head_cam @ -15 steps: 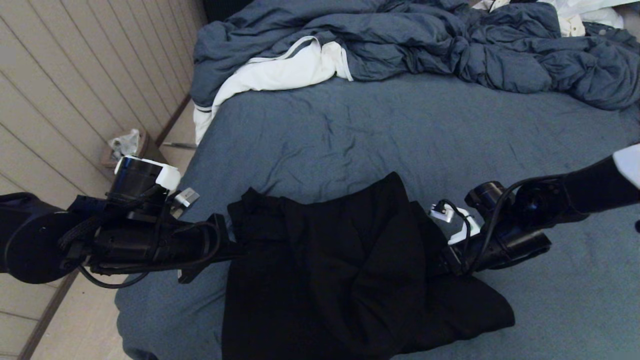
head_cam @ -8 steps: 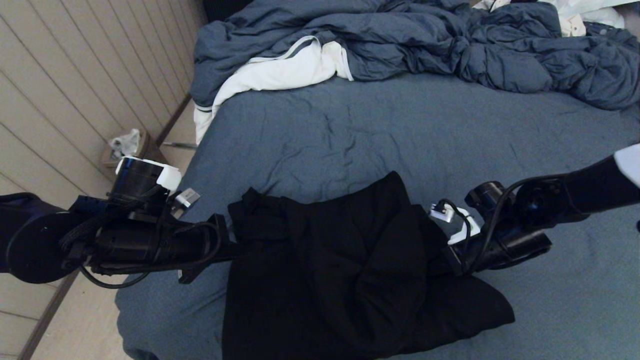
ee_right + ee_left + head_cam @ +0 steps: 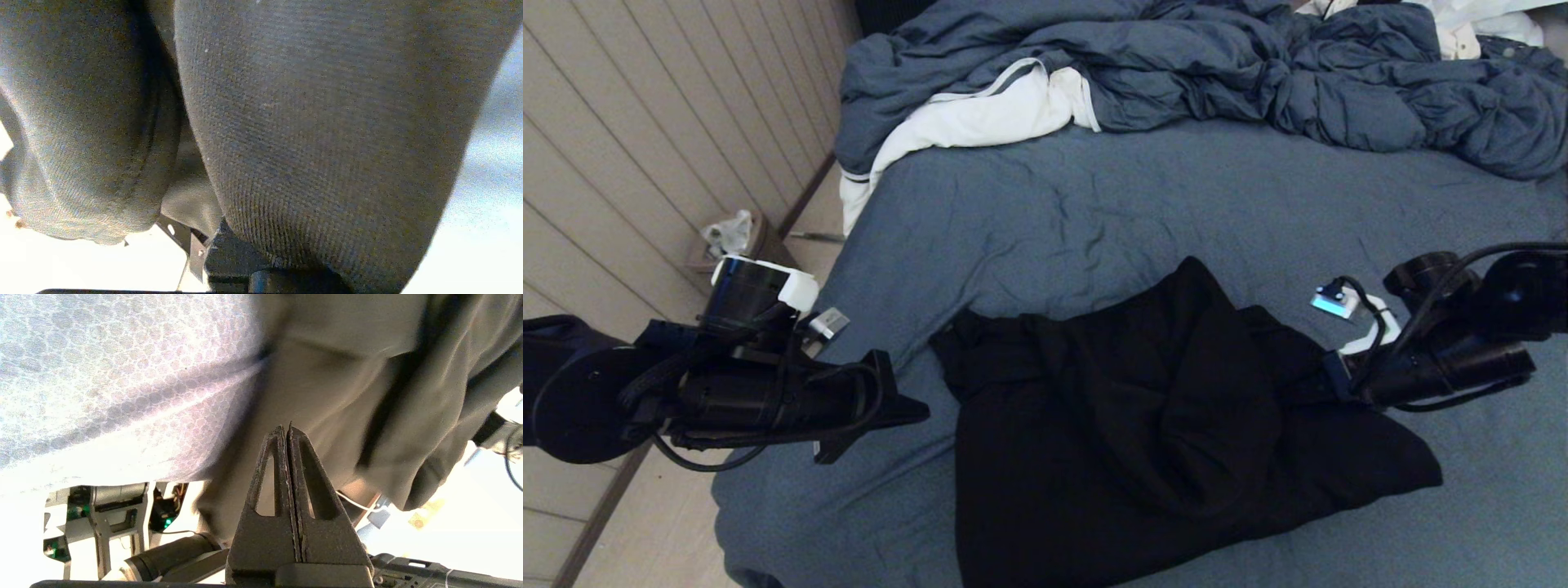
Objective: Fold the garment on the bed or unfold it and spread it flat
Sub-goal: Fold the black sweatshirt
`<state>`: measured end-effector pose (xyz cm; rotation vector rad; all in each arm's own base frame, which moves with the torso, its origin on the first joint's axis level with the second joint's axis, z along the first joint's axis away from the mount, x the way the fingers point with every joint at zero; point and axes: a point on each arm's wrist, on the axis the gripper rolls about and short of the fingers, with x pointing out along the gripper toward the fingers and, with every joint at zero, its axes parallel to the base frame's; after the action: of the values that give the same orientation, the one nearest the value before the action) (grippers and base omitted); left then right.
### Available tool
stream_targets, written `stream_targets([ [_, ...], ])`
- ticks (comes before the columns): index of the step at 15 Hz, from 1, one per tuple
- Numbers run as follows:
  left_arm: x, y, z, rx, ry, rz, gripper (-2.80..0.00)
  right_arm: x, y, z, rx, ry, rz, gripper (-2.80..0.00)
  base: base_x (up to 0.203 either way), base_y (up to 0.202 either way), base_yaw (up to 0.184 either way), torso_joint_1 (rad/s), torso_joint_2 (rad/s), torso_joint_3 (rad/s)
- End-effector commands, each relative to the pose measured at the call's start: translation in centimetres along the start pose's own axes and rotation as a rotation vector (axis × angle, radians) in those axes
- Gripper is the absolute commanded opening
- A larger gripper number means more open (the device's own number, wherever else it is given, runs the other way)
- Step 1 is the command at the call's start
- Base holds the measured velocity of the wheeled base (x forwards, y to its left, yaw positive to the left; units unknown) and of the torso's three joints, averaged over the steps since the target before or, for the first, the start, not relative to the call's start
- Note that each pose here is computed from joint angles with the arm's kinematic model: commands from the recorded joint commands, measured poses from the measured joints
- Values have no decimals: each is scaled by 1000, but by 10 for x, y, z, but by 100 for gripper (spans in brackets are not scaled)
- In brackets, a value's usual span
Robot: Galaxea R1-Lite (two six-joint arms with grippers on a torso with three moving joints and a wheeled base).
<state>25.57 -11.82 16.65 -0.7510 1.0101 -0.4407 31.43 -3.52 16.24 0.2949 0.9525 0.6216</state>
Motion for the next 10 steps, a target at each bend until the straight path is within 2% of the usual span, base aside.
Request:
stream_targets([
  [1, 0, -1, 0, -3, 1, -5, -280, -28, -5, 0, 19, -64, -45, -280, 0, 0, 0, 0, 0, 0],
  [3, -1, -1, 0, -4, 0, -6, -280, -51, -16, -3, 50, -104, -92, -280, 0, 0, 0, 0, 0, 0],
  [5, -1, -1, 0, -6, 0, -5, -280, -69, -20, -2, 48, -150, -122, -280, 0, 0, 0, 0, 0, 0],
  [8, -5, -2, -2, -8, -6, -12, -280, -75, 0, 10, -22, -185, -113, -280, 0, 0, 0, 0, 0, 0],
  [10, -6, -3, -1, -3, -14, -19, -280, -66, 29, 27, -85, -188, -61, -280, 0, 0, 0, 0, 0, 0],
])
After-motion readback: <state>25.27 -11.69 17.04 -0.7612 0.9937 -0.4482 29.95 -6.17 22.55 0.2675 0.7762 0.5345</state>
